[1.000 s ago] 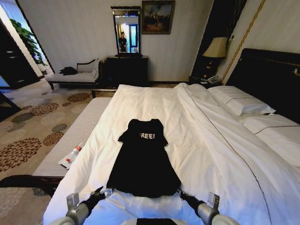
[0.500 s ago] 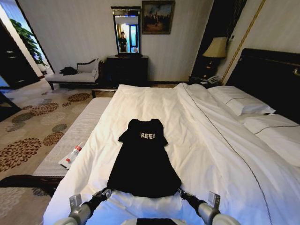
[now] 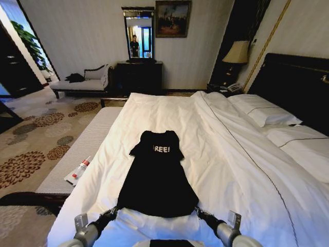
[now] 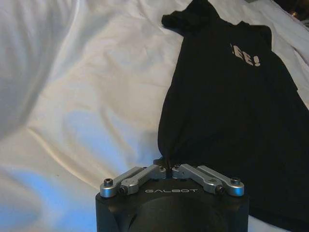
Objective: Fold the clothes on the bed.
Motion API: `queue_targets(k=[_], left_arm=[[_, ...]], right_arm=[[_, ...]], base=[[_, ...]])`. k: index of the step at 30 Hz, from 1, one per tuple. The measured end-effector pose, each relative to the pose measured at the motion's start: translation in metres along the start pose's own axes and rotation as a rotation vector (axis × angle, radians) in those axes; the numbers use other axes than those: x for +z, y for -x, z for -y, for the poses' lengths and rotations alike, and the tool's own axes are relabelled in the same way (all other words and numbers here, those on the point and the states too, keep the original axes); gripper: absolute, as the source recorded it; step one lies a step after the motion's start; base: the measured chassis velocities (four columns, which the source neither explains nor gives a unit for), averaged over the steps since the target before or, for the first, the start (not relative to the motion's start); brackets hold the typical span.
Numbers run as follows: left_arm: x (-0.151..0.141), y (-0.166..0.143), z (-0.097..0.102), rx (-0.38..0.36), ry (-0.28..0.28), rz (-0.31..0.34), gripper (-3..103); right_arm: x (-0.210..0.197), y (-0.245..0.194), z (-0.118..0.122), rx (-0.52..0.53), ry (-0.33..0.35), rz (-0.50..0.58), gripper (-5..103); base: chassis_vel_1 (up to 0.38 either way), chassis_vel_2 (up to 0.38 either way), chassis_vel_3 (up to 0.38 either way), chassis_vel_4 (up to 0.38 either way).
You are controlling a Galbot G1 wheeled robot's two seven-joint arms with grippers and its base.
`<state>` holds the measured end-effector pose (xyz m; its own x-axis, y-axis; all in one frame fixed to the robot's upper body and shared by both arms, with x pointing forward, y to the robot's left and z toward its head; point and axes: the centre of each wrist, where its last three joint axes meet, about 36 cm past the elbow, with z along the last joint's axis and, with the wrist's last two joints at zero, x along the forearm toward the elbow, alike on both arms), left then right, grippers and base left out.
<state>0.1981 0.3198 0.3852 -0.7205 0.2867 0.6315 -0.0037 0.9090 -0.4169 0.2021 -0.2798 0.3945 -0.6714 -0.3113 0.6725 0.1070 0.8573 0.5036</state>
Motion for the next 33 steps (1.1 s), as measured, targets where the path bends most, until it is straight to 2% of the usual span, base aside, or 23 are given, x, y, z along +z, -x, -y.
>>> queue_targets(k=[18, 25, 33], left_arm=[[0.029, -0.046, -0.005, -0.053, -0.004, -0.002, 0], [0.027, -0.061, -0.008, -0.08, 0.008, 0.0, 0], [0.026, -0.084, -0.005, -0.108, 0.023, -0.005, 0]], right_arm=[[0.025, -0.035, -0.022, 0.048, -0.047, -0.094, 0], [0.032, -0.042, -0.029, 0.07, -0.045, -0.122, 0], [0.036, -0.051, -0.038, 0.086, -0.096, -0.16, 0]], base=[[0.0, 0.0, 0.0, 0.0], [0.0, 0.0, 0.0, 0.0], [0.0, 0.0, 0.0, 0.0]])
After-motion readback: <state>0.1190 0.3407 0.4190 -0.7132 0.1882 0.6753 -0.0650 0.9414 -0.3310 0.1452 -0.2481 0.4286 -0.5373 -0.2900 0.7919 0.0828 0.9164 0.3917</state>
